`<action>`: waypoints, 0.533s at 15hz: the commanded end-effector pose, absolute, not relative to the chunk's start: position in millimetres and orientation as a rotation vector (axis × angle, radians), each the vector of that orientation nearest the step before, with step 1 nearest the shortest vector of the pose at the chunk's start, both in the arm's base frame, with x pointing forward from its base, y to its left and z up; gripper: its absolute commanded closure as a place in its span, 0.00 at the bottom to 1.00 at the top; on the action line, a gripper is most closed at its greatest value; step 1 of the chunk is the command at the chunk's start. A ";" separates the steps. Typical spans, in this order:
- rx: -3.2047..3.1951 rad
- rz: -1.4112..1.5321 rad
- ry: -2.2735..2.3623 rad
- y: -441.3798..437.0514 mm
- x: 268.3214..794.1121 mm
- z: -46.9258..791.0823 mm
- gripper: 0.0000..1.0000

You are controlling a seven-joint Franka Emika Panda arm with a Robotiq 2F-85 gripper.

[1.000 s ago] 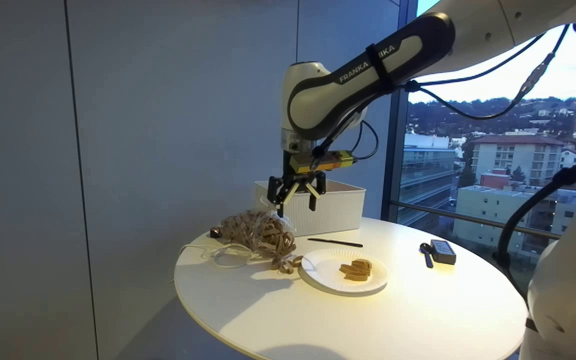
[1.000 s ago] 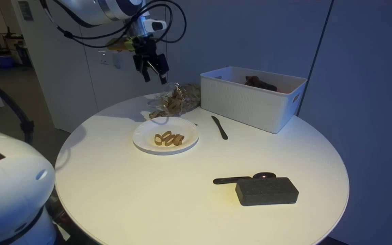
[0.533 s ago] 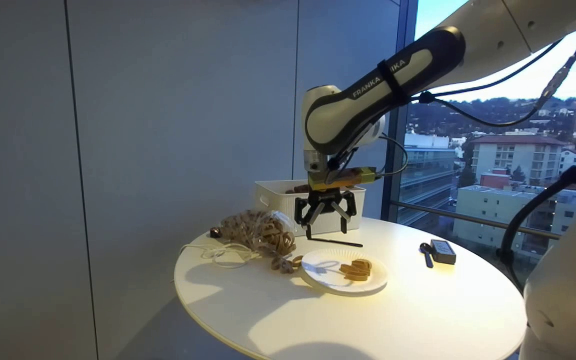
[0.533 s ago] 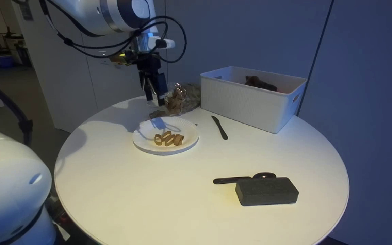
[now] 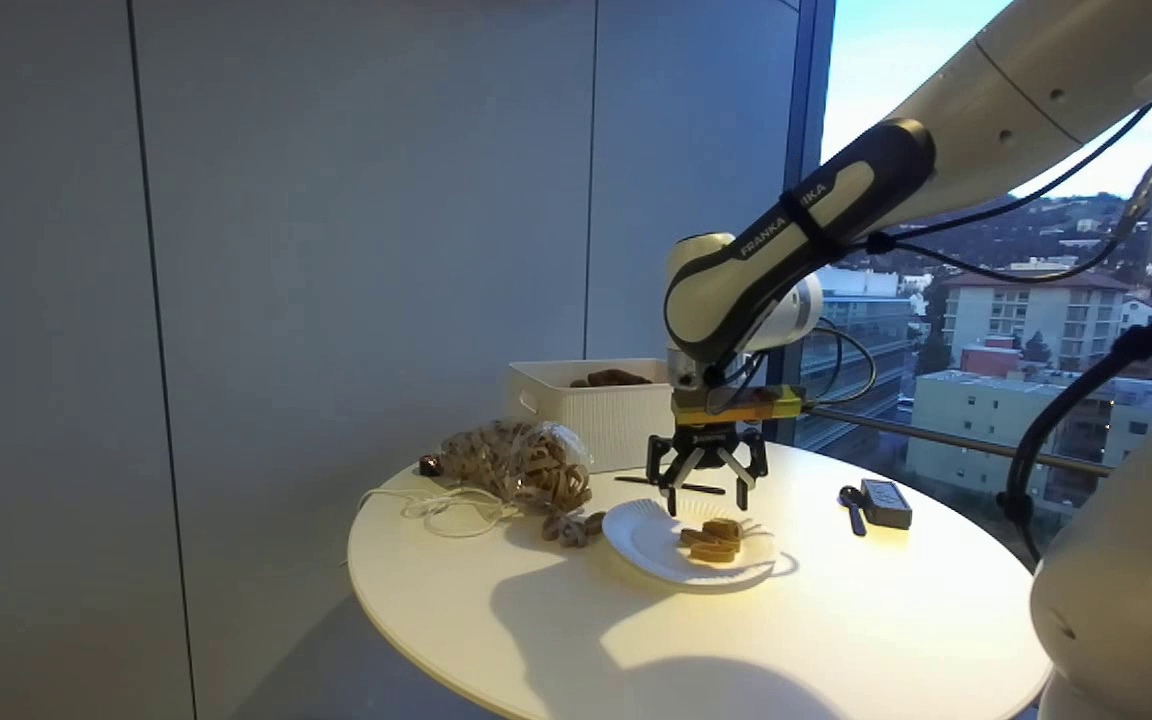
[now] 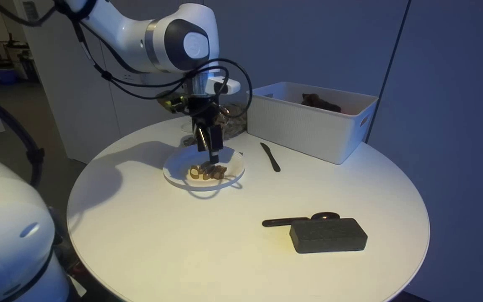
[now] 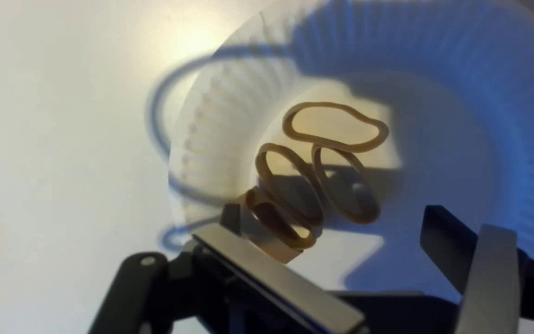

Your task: Put the rubber bands back into the plastic bag

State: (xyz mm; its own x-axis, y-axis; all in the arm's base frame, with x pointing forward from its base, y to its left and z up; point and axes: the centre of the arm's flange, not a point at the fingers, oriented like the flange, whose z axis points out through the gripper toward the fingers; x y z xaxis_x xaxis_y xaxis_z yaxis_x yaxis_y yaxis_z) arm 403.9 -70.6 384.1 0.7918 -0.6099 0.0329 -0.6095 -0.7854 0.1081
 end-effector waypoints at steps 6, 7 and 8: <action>3.056 0.030 -0.363 -89.0 387.6 377.4 0.00; 3.063 0.006 -0.281 -90.7 387.0 374.3 0.00; 3.070 -0.017 -0.185 -91.5 386.9 370.7 0.00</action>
State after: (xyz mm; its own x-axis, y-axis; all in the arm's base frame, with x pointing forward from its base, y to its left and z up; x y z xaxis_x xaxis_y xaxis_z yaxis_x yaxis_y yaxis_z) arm 393.3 -86.3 373.0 0.9647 -0.2634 0.0036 -0.2628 -0.9612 0.0841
